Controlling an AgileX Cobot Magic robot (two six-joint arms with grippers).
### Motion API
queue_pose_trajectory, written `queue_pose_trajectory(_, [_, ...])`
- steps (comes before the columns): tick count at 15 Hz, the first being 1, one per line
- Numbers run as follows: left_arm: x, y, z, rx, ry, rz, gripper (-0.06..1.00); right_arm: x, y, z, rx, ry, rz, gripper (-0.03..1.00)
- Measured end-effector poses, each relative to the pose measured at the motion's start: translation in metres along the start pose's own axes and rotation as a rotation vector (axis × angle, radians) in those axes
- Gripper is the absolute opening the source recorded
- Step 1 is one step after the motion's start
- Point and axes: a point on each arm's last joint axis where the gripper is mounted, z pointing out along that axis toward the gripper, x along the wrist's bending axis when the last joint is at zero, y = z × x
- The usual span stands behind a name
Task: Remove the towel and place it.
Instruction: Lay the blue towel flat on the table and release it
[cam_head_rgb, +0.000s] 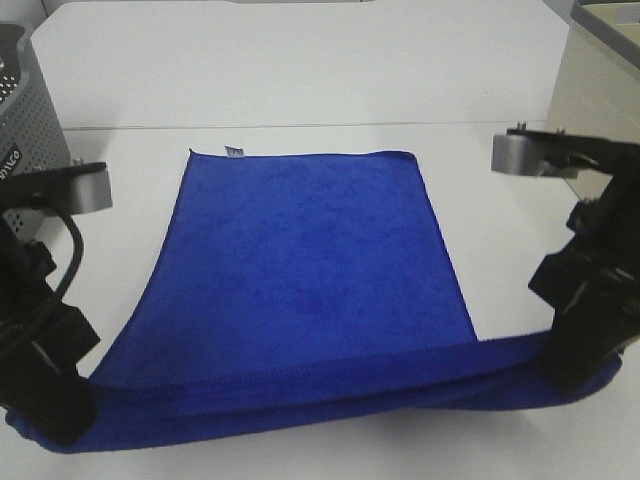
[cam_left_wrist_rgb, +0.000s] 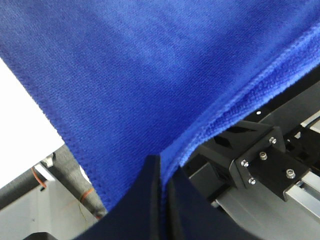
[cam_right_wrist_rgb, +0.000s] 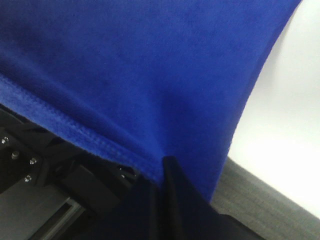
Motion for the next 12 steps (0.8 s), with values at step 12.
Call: queue_pose_trajectory(12, [0.034, 0.027, 0.081, 0.335, -0.036, -0.049, 0.00, -0.030, 0.012, 0.092, 0.392, 0.154, 0.191, 0.02])
